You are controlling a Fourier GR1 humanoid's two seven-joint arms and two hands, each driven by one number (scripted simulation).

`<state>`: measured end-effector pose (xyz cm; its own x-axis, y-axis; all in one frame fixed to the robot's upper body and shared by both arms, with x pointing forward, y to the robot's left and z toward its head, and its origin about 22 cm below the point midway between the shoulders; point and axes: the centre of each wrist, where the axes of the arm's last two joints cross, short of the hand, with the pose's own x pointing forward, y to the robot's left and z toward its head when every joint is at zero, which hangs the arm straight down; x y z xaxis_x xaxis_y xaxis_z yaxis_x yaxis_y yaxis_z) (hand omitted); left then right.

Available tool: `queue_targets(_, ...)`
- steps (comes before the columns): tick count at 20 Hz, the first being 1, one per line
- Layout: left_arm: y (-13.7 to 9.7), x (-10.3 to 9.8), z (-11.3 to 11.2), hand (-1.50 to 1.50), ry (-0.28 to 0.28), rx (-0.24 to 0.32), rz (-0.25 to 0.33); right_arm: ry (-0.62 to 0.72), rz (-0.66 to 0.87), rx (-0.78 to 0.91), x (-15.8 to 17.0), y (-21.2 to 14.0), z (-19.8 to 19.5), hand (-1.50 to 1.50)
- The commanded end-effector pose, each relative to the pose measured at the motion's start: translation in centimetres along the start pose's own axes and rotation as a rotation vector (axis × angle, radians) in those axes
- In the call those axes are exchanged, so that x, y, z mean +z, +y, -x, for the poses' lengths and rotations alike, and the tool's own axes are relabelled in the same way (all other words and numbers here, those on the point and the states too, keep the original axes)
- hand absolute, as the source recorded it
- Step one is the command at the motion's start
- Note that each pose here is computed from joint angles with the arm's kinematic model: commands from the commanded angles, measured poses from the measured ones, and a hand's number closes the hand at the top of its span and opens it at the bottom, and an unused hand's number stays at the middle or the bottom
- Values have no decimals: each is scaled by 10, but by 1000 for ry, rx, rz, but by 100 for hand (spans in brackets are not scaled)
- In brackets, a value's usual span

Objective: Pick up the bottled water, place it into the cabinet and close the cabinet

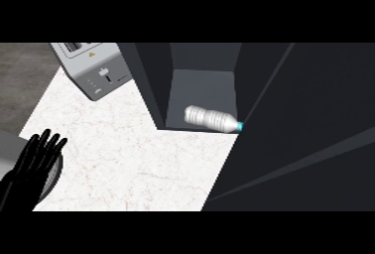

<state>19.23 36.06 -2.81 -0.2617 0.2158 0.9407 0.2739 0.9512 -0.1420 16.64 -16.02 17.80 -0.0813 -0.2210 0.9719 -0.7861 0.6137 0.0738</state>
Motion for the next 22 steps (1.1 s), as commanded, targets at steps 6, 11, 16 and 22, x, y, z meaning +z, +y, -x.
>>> queue_targets(6,-11,-7,-44,-150,-12,17,8,-43,1,99,-81,78,7,150)
queue_targets(11,-14,-4,-66,-150,-22,-2,15,-43,123,64,-124,87,13,150)
queue_targets(16,-25,-1,-93,-150,-18,14,40,-16,197,-11,-169,68,1,150)
queue_targets(22,-21,4,-101,-150,-39,-8,1,103,-87,-16,-202,50,-4,150)
